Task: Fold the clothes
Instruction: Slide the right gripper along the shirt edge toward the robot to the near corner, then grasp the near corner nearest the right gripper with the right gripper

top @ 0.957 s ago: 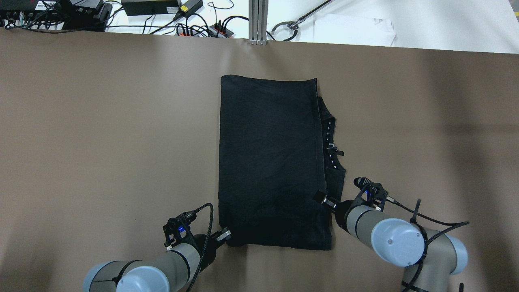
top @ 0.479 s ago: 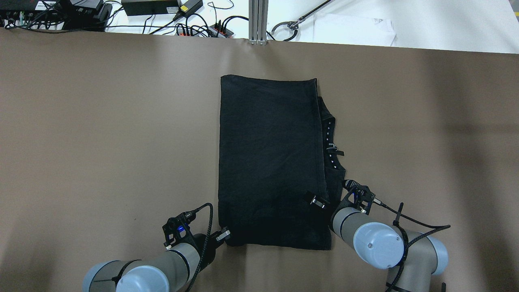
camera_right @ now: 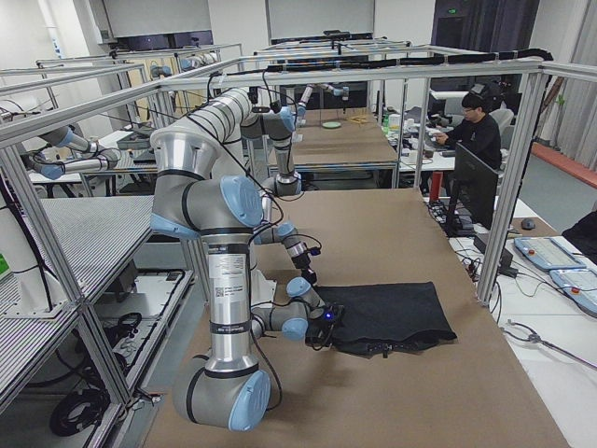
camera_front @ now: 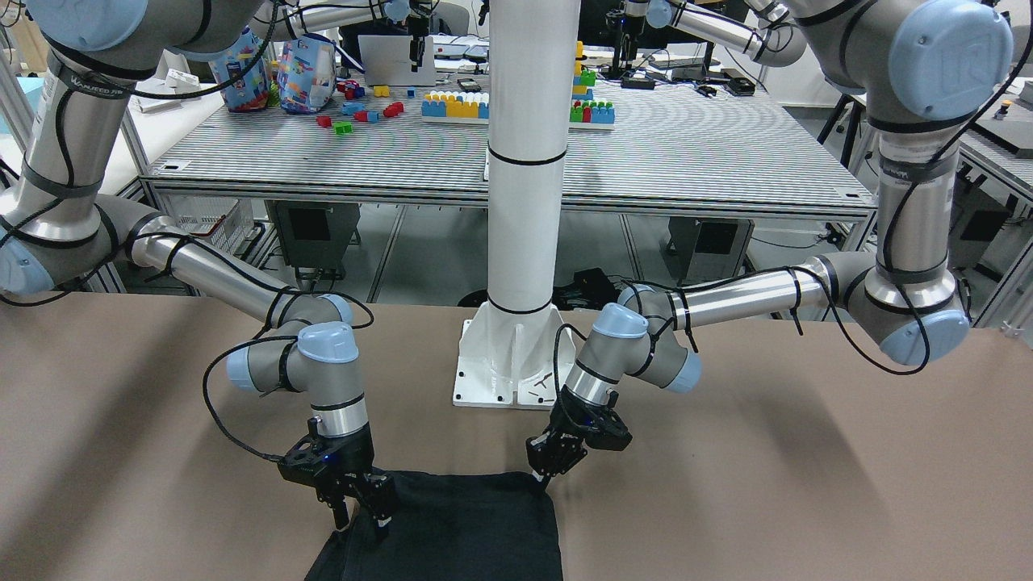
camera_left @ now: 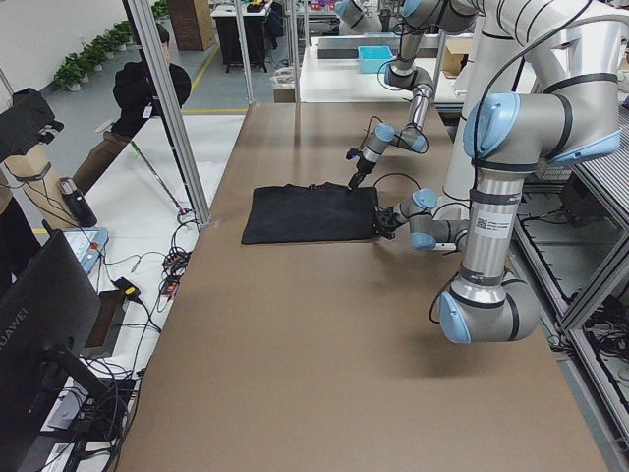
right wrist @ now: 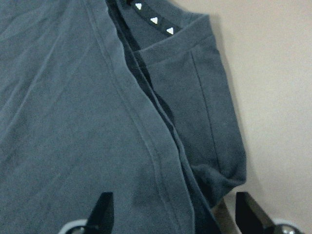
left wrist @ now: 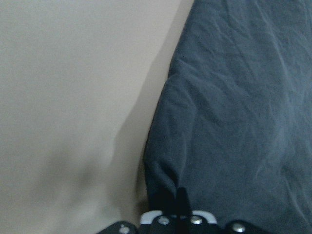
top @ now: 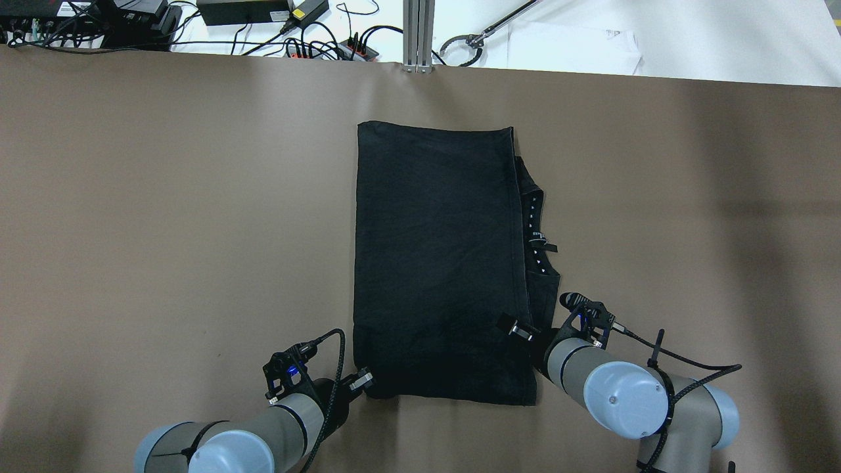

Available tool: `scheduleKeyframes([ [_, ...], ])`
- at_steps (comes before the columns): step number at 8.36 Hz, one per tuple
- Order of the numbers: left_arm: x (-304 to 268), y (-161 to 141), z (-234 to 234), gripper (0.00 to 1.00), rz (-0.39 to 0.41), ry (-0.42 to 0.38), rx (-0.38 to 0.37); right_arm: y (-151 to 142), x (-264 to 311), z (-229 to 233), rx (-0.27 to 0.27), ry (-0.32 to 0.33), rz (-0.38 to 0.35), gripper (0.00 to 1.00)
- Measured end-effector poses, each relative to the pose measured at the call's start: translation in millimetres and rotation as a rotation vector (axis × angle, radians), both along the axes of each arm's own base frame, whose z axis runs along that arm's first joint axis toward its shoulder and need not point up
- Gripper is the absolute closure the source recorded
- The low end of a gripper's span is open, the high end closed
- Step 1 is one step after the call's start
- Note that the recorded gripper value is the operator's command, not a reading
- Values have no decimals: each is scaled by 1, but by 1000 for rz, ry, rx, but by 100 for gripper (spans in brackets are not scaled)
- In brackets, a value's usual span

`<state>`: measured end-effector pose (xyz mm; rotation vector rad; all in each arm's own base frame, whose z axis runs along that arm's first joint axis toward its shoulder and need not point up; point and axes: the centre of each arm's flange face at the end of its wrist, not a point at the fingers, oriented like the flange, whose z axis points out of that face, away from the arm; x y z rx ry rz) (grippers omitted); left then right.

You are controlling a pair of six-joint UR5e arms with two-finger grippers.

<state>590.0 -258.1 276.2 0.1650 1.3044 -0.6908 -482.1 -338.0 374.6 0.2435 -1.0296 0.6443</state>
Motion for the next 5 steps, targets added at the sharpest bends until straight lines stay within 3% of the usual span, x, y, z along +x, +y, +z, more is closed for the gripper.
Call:
scheduleKeyframes([
  [3, 0, 0, 0, 100, -1, -1, 0, 4, 5, 7, 3, 17, -18, 14],
  [5, 0, 0, 1, 100, -2, -2, 0, 7, 0, 13, -2, 33, -21, 46],
])
